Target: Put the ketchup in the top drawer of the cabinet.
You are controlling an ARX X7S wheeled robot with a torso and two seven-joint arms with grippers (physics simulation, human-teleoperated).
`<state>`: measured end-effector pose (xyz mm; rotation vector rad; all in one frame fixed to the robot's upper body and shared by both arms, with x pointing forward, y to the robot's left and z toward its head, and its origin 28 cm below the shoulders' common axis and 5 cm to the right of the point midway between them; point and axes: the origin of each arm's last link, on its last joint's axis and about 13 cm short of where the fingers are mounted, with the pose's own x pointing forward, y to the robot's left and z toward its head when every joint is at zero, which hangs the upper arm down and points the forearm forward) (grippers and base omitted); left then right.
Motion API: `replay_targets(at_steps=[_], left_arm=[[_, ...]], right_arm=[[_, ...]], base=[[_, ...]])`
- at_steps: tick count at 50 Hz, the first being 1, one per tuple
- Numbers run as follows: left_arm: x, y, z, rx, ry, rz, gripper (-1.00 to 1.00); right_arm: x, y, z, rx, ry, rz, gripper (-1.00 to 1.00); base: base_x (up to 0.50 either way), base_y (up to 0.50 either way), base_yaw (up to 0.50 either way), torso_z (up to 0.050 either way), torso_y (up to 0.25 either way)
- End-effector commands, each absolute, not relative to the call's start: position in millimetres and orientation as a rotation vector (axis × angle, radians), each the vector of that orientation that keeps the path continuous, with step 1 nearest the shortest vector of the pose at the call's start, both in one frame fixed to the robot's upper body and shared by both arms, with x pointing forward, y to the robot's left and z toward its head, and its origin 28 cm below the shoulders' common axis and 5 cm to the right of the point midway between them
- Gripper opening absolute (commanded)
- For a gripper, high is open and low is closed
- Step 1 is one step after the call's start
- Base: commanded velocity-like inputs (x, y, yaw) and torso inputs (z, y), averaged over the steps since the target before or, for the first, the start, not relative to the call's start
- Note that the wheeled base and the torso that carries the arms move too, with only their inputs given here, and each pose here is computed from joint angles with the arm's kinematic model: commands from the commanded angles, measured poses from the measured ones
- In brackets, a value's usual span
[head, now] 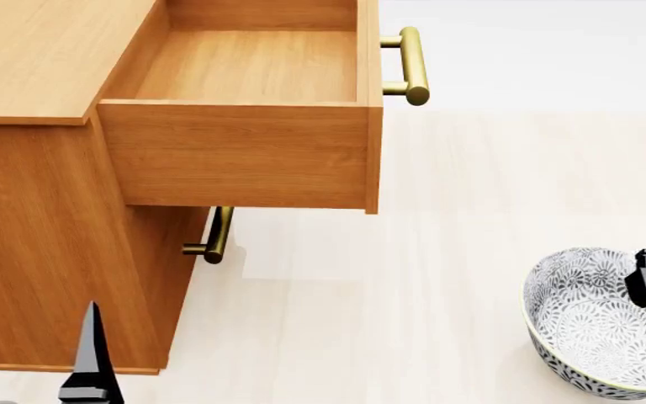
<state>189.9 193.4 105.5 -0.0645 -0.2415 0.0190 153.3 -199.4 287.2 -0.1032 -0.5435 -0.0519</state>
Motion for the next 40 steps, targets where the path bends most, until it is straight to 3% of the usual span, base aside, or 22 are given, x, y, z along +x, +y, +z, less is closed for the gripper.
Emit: replay_targets(at_steps=[1,40], left_arm=[[190,193,104,-0.066,-0.241,0.018,1.0],[194,193,104,-0.07,-0.234,0.017,1.0]], right_arm=[[162,-191,313,-0.163,-0.599,-0.035,-1.0],[230,-157,343,-0.129,-0.606,0.095,-1.0]], base=[[0.0,0.0,0.0,0.0,0.0],[0.0,0.0,0.0,0.0,0.0]])
